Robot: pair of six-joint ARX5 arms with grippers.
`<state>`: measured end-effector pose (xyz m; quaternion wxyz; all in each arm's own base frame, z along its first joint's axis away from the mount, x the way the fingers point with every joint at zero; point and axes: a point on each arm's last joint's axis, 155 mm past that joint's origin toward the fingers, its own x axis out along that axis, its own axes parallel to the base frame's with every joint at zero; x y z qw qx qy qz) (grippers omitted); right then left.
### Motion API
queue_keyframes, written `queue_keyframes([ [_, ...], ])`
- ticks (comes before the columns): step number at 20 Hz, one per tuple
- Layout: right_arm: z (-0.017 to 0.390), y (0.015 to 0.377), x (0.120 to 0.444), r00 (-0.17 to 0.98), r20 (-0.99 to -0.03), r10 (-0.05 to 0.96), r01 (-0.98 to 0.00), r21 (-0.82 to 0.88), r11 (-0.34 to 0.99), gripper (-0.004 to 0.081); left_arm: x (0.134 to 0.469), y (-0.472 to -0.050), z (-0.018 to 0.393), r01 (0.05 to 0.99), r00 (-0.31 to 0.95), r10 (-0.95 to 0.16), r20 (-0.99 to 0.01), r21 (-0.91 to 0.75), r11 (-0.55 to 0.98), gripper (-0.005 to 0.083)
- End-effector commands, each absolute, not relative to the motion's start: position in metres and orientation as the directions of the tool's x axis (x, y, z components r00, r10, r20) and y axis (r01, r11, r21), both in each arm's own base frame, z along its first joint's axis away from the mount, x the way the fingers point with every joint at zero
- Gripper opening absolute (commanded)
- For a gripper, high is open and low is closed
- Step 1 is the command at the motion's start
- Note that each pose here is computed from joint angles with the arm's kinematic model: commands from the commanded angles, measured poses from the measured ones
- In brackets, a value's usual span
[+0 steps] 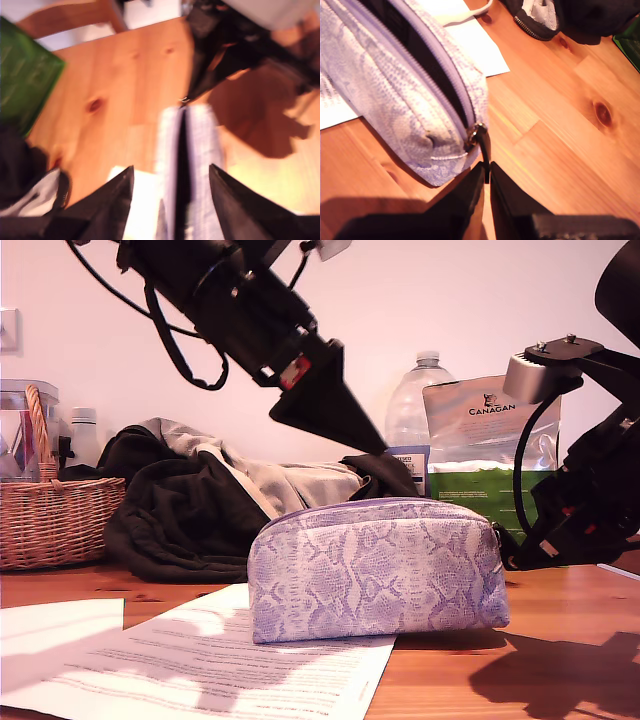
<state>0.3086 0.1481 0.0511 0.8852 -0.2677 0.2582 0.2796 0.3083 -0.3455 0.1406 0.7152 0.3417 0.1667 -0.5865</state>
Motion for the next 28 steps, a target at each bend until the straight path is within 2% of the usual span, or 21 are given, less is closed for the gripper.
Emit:
queue_keyframes([
  [1, 0.049, 0.148, 0.306, 0.710, -0.606, 0.358, -0.636, -0.333, 0.696, -0.0012, 0.314, -0.344, 0.119, 0.965, 0.230, -0.715, -0.660, 0.249, 0.080, 0.0431],
  [3, 0.049, 0.148, 0.306, 0.710, -0.606, 0.358, -0.636, -0.333, 0.696, -0.0012, 0.317, -0.343, 0.114, 0.971, 0.214, -0.724, -0.656, 0.227, 0.081, 0.0451],
  [6, 0.049, 0.148, 0.306, 0.710, -0.606, 0.358, -0.636, -0.333, 0.696, -0.0012, 0.318, -0.340, 0.110, 0.980, 0.196, -0.728, -0.657, 0.158, 0.121, 0.0558],
  [10, 0.049, 0.148, 0.306, 0.710, -0.606, 0.359, -0.636, -0.333, 0.696, -0.0012, 0.309, -0.339, 0.105, 0.988, 0.155, -0.728, -0.668, 0.118, 0.103, 0.0557],
  [18, 0.049, 0.149, 0.306, 0.708, -0.606, 0.361, -0.638, -0.331, 0.695, -0.0012, 0.316, -0.344, 0.077, 0.990, 0.140, -0.716, -0.684, 0.105, 0.094, 0.0551],
  [19, 0.049, 0.149, 0.306, 0.709, -0.606, 0.362, -0.638, -0.331, 0.695, -0.0012, 0.315, -0.343, 0.070, 0.991, 0.131, -0.707, -0.695, 0.091, 0.094, 0.0531],
  [21, 0.052, 0.150, 0.308, 0.717, -0.593, 0.365, -0.633, -0.336, 0.698, -0.0012, 0.311, -0.340, 0.060, 0.994, 0.110, -0.688, -0.717, 0.063, 0.094, 0.0420],
  [26, 0.064, 0.152, 0.316, 0.751, -0.546, 0.370, -0.619, -0.391, 0.681, -0.0012, 0.313, -0.344, 0.063, 0.992, 0.123, -0.697, -0.706, 0.084, 0.090, -0.0029],
  [28, 0.065, 0.152, 0.317, 0.753, -0.545, 0.369, -0.619, -0.395, 0.678, -0.0012, 0.313, -0.342, 0.062, 0.992, 0.123, -0.691, -0.712, 0.087, 0.088, -0.0020],
])
